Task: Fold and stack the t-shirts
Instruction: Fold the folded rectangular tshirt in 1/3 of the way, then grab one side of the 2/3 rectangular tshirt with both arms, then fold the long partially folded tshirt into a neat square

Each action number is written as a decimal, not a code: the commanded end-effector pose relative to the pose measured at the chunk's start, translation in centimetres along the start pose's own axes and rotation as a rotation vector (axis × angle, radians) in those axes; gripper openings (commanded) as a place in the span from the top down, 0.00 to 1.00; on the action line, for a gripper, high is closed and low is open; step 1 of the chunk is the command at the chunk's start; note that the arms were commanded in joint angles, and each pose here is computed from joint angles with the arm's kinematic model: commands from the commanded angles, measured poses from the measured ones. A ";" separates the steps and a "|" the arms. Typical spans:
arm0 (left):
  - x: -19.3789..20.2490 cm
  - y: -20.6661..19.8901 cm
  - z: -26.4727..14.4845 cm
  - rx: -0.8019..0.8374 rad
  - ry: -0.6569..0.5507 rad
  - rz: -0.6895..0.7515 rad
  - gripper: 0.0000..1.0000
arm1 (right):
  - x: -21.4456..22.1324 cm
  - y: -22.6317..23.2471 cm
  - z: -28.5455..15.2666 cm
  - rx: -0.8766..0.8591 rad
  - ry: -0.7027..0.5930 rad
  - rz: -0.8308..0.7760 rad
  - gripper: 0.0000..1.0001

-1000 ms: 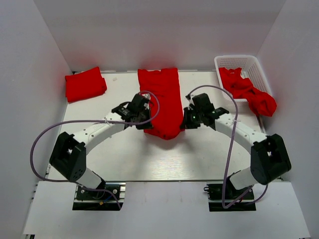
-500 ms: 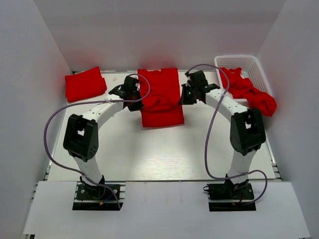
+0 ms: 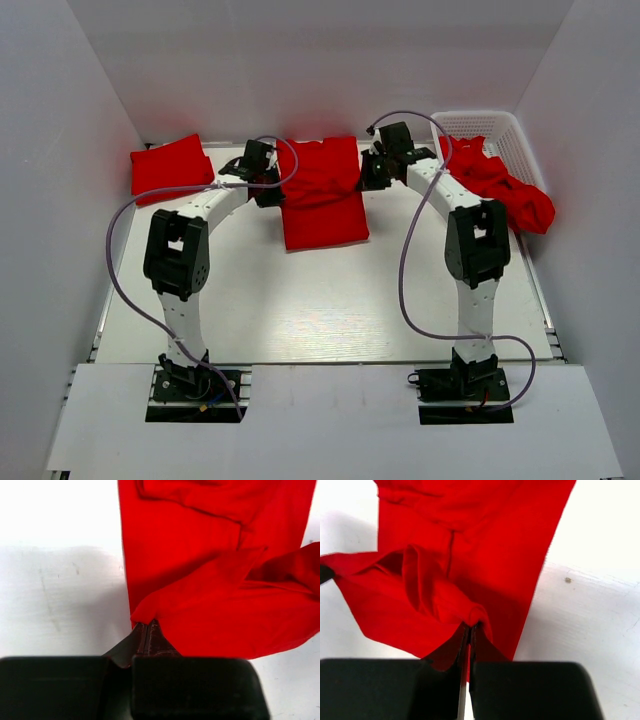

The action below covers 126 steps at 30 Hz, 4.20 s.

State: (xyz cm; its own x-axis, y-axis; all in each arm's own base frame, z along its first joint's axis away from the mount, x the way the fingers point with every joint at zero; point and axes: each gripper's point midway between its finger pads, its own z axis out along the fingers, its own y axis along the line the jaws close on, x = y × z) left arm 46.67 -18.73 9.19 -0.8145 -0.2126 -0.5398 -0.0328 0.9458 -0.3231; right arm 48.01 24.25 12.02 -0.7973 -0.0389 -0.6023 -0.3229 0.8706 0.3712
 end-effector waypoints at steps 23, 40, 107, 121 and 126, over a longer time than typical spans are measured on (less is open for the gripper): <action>-9.3 0.6 5.1 0.054 -0.132 -0.056 0.21 | -9.2 -1.1 5.6 -0.205 -0.222 0.136 0.34; -7.1 0.2 -1.0 0.116 -0.085 0.085 0.00 | -6.5 -1.0 -1.3 -0.147 -0.188 0.071 0.10; 18.7 -4.8 -15.4 0.436 0.442 0.171 0.83 | 19.5 1.8 -14.5 -0.106 -0.034 0.151 1.00; 7.6 -7.1 -12.6 0.296 0.253 0.103 0.93 | 6.3 3.2 -14.4 -0.071 -0.208 0.038 1.00; 2.5 -5.7 -11.0 0.202 0.158 0.048 0.96 | 1.6 3.3 -12.1 -0.076 -0.225 0.030 1.00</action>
State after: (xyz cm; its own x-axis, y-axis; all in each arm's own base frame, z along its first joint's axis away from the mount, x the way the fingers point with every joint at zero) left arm 35.67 -23.87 16.02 -0.9293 -0.0366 -0.3674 0.1615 0.8545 -0.4937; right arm 36.70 20.92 18.72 -0.7349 0.1028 -0.6704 -0.3095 0.8287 0.4663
